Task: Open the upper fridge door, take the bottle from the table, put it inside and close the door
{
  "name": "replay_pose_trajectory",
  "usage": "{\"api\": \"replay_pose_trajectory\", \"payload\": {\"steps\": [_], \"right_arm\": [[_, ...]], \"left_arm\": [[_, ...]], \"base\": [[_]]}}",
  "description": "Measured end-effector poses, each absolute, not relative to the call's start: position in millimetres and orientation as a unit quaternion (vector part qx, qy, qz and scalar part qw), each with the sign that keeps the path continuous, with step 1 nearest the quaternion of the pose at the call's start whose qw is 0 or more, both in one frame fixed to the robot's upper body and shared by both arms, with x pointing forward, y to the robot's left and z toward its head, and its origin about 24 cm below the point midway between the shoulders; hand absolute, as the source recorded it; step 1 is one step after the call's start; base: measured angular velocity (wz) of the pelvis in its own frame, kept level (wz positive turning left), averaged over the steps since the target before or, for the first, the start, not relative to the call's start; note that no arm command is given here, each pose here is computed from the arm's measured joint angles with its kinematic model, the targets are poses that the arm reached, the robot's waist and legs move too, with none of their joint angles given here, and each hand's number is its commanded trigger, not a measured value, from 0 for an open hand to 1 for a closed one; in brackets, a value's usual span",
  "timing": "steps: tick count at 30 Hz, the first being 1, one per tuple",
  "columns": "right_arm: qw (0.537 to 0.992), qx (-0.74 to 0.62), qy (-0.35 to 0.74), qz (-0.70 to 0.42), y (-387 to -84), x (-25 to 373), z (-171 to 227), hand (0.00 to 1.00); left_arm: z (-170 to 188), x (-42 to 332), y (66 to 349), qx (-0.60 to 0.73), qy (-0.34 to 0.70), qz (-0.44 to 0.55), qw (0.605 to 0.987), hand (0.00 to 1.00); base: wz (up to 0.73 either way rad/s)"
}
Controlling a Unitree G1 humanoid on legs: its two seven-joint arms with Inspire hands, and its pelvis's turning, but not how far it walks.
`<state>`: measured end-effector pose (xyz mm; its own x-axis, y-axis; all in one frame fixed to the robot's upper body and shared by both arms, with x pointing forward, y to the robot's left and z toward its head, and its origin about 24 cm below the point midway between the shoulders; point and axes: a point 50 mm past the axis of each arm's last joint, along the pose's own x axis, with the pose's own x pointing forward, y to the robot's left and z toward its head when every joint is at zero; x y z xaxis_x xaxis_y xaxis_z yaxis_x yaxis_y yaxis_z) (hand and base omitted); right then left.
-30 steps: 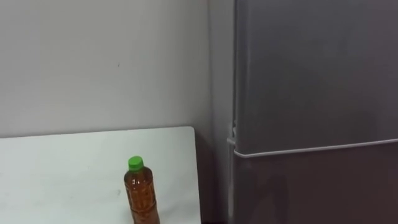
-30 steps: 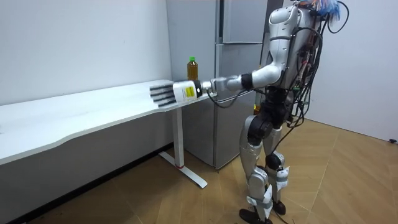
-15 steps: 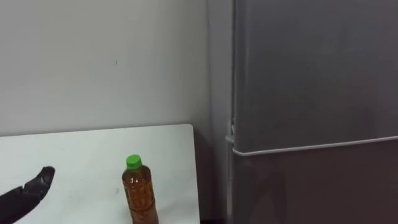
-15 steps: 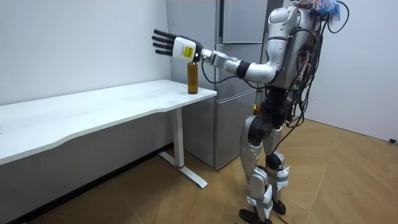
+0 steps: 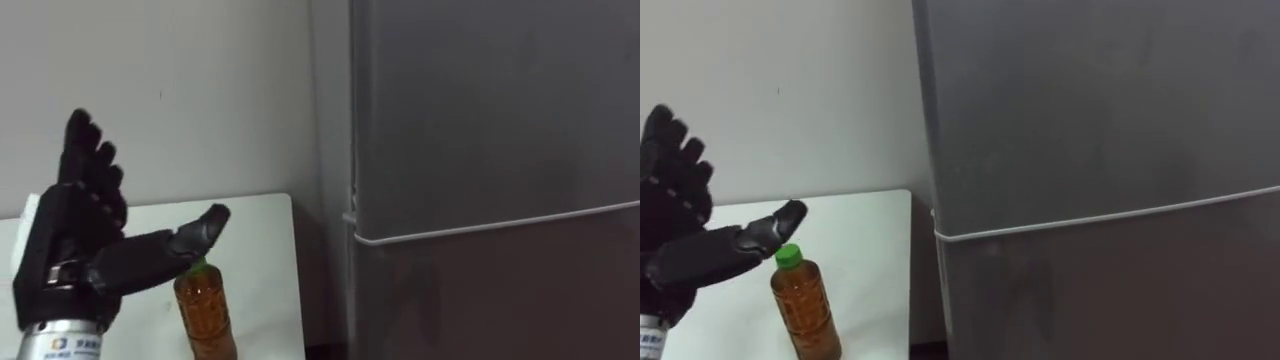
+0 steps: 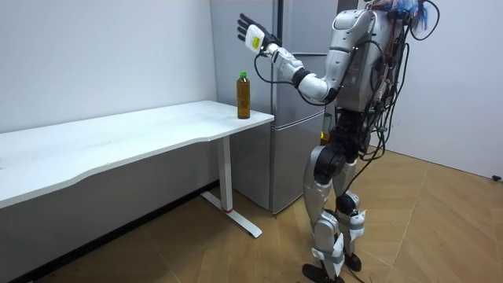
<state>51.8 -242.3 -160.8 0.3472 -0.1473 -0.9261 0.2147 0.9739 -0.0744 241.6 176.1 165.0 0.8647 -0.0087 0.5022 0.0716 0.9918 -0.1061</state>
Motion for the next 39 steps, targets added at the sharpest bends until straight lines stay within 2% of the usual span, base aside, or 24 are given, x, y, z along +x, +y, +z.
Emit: {"api": "replay_pose_trajectory", "payload": {"steps": [6,17,30,32,34,35,36,39], "right_arm": [[0.822,0.022,0.560,-0.099,-241.2,57.8,-160.8,0.00],[0.820,0.017,0.564,-0.098,-243.1,58.4,-161.1,0.00],[0.814,0.030,0.569,-0.110,-241.5,57.5,-162.7,0.00],[0.814,0.033,0.570,-0.109,-240.3,58.5,-163.1,0.00],[0.813,0.034,0.570,-0.109,-239.8,59.1,-163.3,0.00],[0.814,0.035,0.570,-0.109,-239.7,59.4,-163.3,0.00],[0.814,0.035,0.570,-0.109,-239.7,59.3,-163.3,0.00],[0.814,0.036,0.570,-0.108,-239.5,59.2,-163.3,0.00]], "left_arm": [[173.8,243.6,150.4,-0.056,-0.271,-0.118,0.954,0.00],[181.7,241.4,123.3,-0.084,-0.287,-0.252,0.920,0.00],[182.4,236.6,112.1,-0.082,-0.287,-0.302,0.905,0.00],[182.5,236.4,111.9,-0.082,-0.288,-0.305,0.904,0.26],[182.5,236.2,111.5,-0.085,-0.288,-0.306,0.903,0.77],[182.6,236.2,111.5,-0.090,-0.287,-0.307,0.903,0.84],[182.7,236.3,111.8,-0.092,-0.287,-0.306,0.903,1.00],[183.3,237.9,116.3,-0.098,-0.288,-0.285,0.909,1.00]], "base": [[0.01],[0.00],[0.00],[0.00],[0.00],[0.00],[0.00],[0.05]]}}
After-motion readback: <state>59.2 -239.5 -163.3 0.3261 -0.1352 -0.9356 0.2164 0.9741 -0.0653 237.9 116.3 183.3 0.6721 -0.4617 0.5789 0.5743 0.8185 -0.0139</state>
